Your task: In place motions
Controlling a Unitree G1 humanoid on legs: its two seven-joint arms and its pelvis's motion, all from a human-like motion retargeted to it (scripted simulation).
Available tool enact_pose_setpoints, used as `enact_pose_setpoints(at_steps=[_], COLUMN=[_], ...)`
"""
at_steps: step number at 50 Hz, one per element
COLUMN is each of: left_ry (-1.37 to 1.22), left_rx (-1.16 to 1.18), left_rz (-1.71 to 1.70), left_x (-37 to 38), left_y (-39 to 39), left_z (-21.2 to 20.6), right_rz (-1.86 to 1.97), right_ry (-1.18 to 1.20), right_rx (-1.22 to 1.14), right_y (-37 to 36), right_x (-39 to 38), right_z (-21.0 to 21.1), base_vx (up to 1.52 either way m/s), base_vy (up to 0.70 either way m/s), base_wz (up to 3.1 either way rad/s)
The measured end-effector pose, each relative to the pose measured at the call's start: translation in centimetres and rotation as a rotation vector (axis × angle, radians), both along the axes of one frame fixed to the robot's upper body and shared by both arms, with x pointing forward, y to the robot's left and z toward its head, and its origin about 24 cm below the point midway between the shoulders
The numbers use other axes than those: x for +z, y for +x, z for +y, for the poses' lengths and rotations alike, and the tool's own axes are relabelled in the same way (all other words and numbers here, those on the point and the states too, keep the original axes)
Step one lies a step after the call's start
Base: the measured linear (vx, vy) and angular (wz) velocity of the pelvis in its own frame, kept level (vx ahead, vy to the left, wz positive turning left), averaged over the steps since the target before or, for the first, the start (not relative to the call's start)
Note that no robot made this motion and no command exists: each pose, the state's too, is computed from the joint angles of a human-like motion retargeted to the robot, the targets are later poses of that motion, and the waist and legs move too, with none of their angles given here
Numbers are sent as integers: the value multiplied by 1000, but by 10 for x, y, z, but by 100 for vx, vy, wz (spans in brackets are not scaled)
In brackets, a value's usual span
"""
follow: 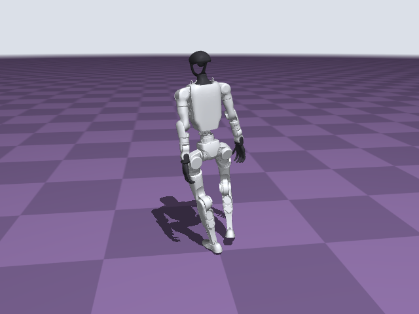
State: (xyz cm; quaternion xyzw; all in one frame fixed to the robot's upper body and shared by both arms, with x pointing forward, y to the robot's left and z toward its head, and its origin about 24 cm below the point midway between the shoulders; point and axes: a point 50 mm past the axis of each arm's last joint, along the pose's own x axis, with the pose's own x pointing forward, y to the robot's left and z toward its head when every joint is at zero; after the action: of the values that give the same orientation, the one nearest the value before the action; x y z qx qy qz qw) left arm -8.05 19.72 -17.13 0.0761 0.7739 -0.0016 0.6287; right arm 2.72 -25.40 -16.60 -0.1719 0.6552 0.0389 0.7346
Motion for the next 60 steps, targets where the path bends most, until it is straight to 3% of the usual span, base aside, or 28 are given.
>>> enact_pose_setpoints(at_steps=[12,19,25,35,40,48,60], left_ry=[67,36,29,65,57,45,-17], left_rx=[-283,-278,-167,-2,57,116,35], left_rz=[-354,-503,-426,88,192,112,-196], left_x=[4,9,4,8,19,12,-8], left_y=[135,174,147,-24,-65,-48,52], left_z=[45,36,37,11,-7,-7,-1], right_rz=[286,459,263,-52,-161,-186,68], right_ry=[-100,-113,7,43,30,67,50], right_rx=[-414,-606,-433,-77,14,96,23], right_y=[-116,-167,-91,11,43,62,-1], right_x=[14,24,3,-2,3,5,-6], right_z=[-7,14,18,9,7,16,25], base_vx=[13,2,-16,-32,4,2,-3], base_vy=[72,-5,-14,-64,-13,-16,-20], base_wz=[142,202,-87,-226,-98,-64,9])
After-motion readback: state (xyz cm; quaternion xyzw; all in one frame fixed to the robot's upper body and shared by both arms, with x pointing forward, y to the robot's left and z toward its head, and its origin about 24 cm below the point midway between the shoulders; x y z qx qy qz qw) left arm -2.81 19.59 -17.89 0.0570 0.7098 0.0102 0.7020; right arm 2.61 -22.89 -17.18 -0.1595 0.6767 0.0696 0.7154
